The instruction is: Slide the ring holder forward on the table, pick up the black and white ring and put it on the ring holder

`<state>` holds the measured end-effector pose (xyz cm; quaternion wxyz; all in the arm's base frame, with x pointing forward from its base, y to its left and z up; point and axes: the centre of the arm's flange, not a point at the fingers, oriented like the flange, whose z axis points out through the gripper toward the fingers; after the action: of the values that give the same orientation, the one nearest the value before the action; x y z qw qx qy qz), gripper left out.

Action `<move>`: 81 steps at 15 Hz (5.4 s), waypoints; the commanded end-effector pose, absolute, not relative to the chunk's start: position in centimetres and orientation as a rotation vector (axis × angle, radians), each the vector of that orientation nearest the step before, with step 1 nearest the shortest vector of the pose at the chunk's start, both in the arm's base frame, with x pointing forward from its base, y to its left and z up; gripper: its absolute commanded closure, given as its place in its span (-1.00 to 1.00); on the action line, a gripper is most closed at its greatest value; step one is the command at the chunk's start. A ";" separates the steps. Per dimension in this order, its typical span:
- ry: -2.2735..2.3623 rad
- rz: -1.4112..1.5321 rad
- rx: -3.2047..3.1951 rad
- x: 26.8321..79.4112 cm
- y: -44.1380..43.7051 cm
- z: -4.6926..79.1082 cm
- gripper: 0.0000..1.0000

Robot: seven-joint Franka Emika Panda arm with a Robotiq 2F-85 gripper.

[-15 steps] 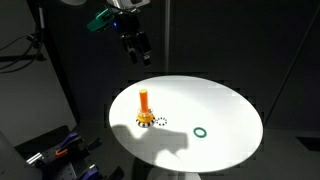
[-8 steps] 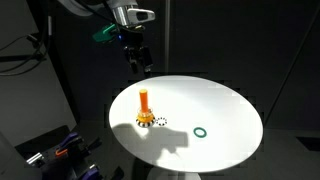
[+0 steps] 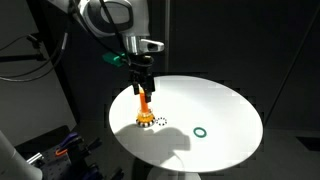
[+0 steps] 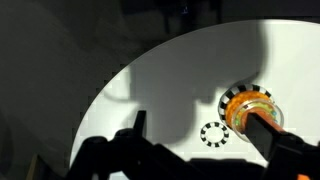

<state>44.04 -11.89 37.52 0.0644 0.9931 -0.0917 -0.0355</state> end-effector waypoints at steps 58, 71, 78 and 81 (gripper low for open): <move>-0.136 0.023 3.175 55.4 -6.2 17.0 -1.00; -0.200 -0.074 3.149 57.0 -9.0 16.8 -1.00; -0.217 -0.074 3.136 57.4 -9.9 15.8 -1.00; -0.217 -0.068 3.132 57.7 -10.1 15.6 -1.00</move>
<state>56.58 -9.70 15.62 -0.0033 0.9979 -0.0607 -0.0217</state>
